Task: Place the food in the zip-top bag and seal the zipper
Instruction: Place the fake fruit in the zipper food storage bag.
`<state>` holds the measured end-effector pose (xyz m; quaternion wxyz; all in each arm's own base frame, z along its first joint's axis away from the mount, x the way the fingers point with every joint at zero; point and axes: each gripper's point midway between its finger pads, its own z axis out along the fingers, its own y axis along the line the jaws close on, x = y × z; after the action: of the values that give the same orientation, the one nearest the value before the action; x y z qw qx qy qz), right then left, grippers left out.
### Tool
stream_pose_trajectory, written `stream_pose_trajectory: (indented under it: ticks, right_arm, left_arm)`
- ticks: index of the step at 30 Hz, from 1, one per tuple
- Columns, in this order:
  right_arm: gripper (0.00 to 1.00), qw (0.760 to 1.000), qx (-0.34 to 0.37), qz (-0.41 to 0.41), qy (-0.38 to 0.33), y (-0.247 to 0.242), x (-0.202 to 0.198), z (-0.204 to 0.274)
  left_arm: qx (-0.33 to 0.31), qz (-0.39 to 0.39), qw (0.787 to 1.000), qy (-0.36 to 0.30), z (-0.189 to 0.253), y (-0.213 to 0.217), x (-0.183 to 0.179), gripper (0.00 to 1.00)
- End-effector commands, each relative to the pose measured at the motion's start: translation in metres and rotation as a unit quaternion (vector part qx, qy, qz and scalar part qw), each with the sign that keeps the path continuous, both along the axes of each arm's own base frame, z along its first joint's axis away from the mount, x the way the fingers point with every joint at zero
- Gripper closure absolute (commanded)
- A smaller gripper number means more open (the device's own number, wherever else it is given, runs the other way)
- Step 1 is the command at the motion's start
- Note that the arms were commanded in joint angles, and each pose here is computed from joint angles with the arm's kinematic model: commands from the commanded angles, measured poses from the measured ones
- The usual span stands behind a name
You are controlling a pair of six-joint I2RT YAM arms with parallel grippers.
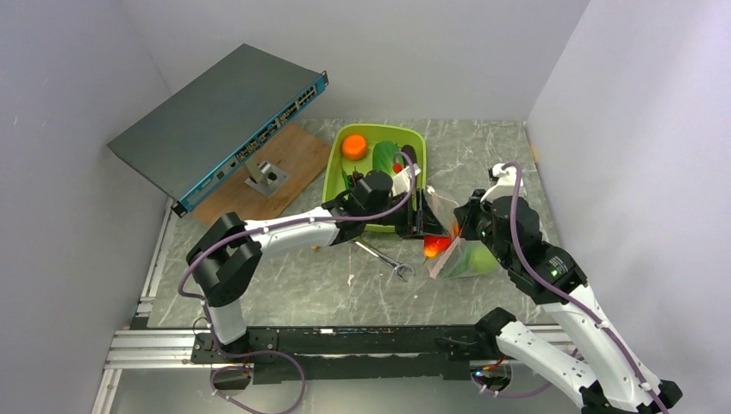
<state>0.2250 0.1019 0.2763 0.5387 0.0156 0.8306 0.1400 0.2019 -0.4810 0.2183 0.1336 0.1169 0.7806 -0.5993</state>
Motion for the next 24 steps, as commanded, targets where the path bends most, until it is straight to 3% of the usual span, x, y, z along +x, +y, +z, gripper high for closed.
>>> stream_pose_trajectory:
  ticks: [1, 8, 12, 16, 24]
  right_arm:
    - [1.00, 0.999, 0.019, 0.022, -0.026, 0.011, 0.004, 0.015]
    - [1.00, 0.999, 0.017, 0.028, -0.022, 0.014, 0.005, 0.013]
    - [1.00, 0.999, 0.016, 0.025, -0.024, 0.013, 0.005, 0.012]
    - [1.00, 1.000, 0.011, 0.021, -0.018, 0.011, 0.005, 0.011]
    - [1.00, 1.000, 0.003, 0.017, -0.012, 0.011, 0.009, 0.006]
  left_arm:
    - [-0.033, 0.042, 0.999, -0.006, 0.037, 0.002, 0.014, 0.54]
    - [-0.068, 0.025, 0.997, 0.002, 0.045, -0.007, 0.017, 0.37]
    - [-0.051, 0.036, 0.998, -0.013, 0.042, -0.007, 0.021, 0.28]
    - [-0.043, 0.051, 0.997, -0.031, 0.046, 0.002, 0.022, 0.10]
    - [-0.007, 0.067, 0.994, -0.081, 0.050, 0.020, 0.024, 0.13]
